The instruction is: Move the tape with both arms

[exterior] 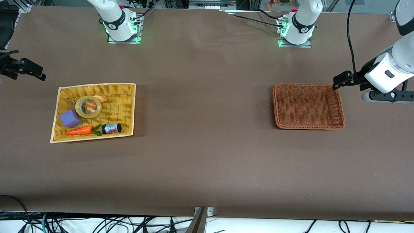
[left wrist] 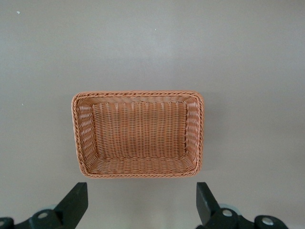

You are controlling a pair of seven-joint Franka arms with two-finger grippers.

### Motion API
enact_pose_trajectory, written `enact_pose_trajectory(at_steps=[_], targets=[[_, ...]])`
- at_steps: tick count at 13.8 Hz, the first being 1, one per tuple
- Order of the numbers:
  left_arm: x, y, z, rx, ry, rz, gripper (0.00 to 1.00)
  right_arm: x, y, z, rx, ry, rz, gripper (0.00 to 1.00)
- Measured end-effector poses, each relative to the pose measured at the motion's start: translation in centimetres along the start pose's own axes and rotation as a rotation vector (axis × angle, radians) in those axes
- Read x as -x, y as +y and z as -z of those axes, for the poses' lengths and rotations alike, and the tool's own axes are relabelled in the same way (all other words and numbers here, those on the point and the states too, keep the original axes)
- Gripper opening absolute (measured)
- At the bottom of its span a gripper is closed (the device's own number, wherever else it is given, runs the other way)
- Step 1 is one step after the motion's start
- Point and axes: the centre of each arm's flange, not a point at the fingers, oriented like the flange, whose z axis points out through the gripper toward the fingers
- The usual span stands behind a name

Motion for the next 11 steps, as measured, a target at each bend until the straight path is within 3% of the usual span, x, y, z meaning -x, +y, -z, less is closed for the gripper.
enact_pose_trajectory(at_steps=[5, 11], targets=[[0.0, 0.0, 0.0, 0.000, 0.000, 0.000, 1.00, -0.3, 0.4, -0.6, 0.001, -0.012, -0.008, 1.00], [0.0, 0.0, 0.0, 0.000, -0.002, 0.000, 1.00, -3.3, 0.4, -8.4, 0.004, -0.142, 0.002, 1.00]])
